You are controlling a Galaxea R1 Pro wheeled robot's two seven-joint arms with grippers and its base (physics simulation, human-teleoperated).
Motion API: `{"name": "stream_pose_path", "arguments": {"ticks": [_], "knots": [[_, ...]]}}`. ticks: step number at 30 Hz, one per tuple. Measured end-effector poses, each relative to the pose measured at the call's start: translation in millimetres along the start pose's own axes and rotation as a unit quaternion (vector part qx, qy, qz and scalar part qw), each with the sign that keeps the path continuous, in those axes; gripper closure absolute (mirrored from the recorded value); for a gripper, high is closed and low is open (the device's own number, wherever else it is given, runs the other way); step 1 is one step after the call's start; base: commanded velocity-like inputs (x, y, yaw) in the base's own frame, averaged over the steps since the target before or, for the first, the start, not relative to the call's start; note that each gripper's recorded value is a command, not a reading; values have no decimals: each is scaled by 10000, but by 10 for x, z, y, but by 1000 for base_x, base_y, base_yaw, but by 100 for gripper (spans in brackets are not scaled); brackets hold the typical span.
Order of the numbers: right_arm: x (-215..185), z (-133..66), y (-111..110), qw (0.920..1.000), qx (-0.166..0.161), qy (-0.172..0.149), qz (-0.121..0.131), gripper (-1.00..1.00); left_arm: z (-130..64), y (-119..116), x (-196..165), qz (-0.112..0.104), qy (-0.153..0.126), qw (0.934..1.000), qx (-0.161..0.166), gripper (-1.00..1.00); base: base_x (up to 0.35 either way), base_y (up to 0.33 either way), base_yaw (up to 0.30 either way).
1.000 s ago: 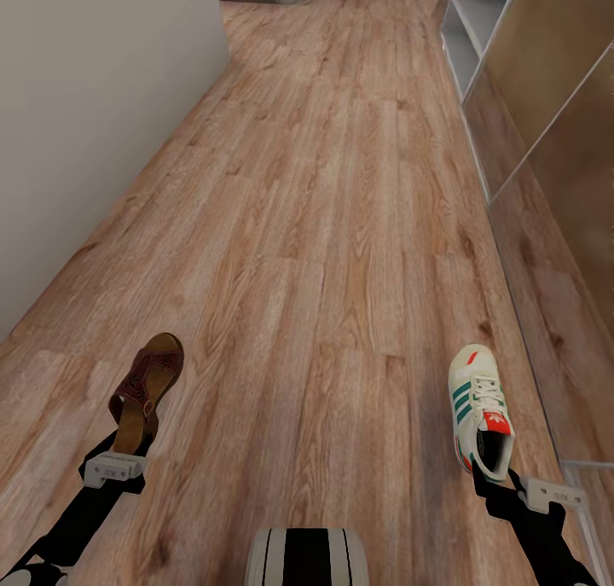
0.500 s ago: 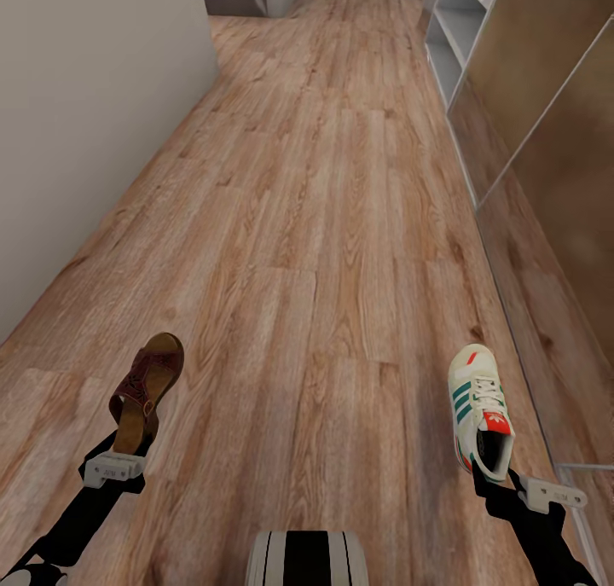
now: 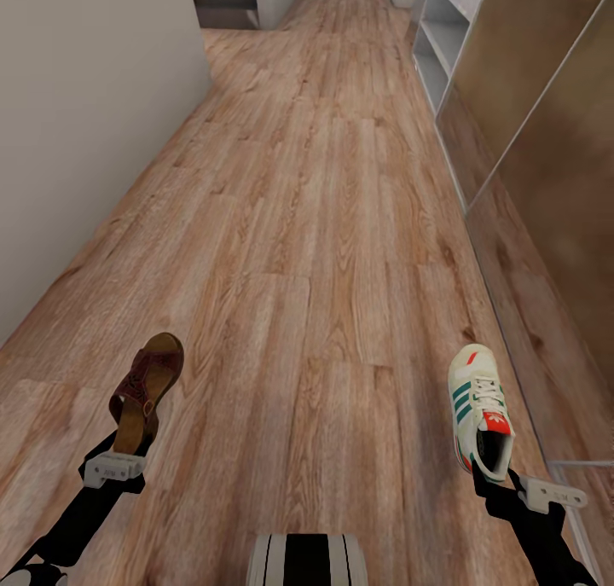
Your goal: Pick up the two gym shoes and the two sandals from the corridor floor and place them onto the hallstand (shoe rack) in the corridor, making sure they are on the rack and not on the floor. Arrange them so the two gym shoes are next to each other and the two sandals are next to each other.
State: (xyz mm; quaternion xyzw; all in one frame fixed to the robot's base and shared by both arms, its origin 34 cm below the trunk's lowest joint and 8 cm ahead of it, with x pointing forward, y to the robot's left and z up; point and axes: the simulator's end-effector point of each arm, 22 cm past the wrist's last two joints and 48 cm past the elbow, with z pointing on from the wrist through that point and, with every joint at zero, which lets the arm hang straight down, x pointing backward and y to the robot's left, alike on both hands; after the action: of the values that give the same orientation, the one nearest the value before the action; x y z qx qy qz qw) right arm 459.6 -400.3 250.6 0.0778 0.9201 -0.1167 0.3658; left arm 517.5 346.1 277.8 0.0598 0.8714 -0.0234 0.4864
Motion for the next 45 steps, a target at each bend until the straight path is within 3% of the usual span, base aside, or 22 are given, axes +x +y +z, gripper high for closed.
{"name": "stream_pose_path", "arguments": {"ticks": [16, 45], "knots": [[-101, -27, -1, 9999, -7, -116, 34, 100, -13, 7, -114, 9, -122, 9999, -9, 100, 0, 121, -68], [-282, -83, 0, 9994, -27, -325, 93, 100, -44, 19, -316, 48, -336, 9994, -25, 100, 0, 9, -68]]}}
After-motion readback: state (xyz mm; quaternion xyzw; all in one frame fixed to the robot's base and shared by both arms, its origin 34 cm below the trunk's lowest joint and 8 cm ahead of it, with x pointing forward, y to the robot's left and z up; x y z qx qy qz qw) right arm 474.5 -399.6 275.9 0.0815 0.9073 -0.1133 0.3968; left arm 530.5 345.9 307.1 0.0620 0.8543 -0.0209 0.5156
